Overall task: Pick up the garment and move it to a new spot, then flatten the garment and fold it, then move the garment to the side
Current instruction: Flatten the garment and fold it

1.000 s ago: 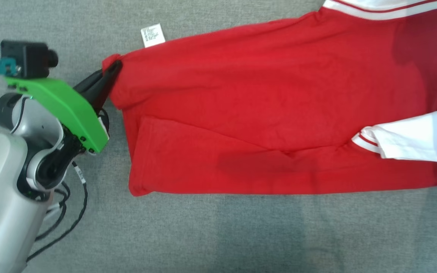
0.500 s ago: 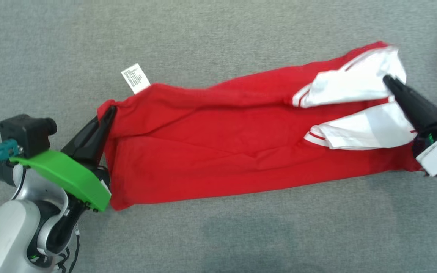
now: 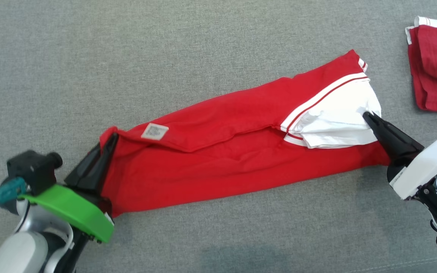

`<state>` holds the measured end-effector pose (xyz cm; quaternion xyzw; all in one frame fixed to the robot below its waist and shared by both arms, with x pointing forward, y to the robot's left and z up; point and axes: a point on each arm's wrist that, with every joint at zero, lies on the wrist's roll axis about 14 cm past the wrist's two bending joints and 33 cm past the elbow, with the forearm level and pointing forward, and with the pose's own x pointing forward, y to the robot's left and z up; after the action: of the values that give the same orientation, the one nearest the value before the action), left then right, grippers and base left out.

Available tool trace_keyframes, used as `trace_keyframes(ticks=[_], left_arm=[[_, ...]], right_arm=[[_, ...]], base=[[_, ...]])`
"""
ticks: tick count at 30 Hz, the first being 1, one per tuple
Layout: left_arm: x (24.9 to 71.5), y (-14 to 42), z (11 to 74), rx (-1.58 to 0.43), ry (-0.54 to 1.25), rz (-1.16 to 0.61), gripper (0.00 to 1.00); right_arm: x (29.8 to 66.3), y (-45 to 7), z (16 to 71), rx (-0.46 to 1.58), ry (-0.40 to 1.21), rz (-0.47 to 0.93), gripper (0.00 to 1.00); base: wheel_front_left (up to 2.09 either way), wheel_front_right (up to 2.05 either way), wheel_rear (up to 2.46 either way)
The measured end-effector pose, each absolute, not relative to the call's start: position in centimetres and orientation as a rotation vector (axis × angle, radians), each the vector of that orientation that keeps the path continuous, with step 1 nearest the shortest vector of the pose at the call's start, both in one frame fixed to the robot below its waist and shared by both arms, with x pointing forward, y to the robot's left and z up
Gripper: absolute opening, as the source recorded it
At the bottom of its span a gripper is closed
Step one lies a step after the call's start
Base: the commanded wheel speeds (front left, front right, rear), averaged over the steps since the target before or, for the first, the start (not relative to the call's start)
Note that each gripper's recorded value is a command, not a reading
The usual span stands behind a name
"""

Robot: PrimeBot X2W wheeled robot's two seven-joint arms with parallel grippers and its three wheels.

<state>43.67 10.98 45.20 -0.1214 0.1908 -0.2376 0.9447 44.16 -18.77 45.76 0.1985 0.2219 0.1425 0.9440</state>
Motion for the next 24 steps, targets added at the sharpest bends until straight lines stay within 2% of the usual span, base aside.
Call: trace_keyframes(ticks=[3, 4, 6, 7, 8, 12, 16, 24], left_arm=[[42.5, 11.3, 44.8, -0.279, 0.382, -0.453, 0.0], [42.2, 11.5, 44.5, -0.286, 0.387, -0.439, 0.1], [41.5, 11.8, 43.8, -0.292, 0.393, -0.414, 0.42], [41.0, 11.9, 43.4, -0.3, 0.405, -0.405, 0.76], [40.5, 11.7, 43.1, -0.312, 0.418, -0.4, 1.0], [39.2, 13.2, 41.5, -0.25, 0.438, -0.337, 1.0], [39.8, 15.0, 42.0, -0.233, 0.35, -0.227, 1.0], [40.7, 19.8, 44.1, -0.207, 0.192, 0.016, 1.0]], right_arm=[[43.8, -19.0, 44.8, 0.366, 0.477, 0.287, 1.0], [43.8, -19.1, 44.7, 0.363, 0.476, 0.285, 1.0], [43.8, -19.3, 44.7, 0.356, 0.479, 0.287, 1.0], [43.7, -19.4, 44.7, 0.355, 0.483, 0.291, 1.0], [43.6, -19.4, 44.9, 0.356, 0.486, 0.295, 1.0], [44.1, -20.1, 46.3, 0.366, 0.474, 0.303, 1.0], [44.9, -21.4, 46.3, 0.315, 0.508, 0.28, 1.0], [45.7, -21.5, 42.3, 0.191, 0.7, 0.276, 1.0]], base=[[0.0, 0.0, 0.0], [0.0, 0.0, 0.0], [0.0, 0.0, 0.0], [0.0, 0.0, 0.0], [0.0, 0.0, 0.0], [0.0, 0.0, 0.0], [0.0, 0.0, 0.0], [0.0, 0.0, 0.0]])
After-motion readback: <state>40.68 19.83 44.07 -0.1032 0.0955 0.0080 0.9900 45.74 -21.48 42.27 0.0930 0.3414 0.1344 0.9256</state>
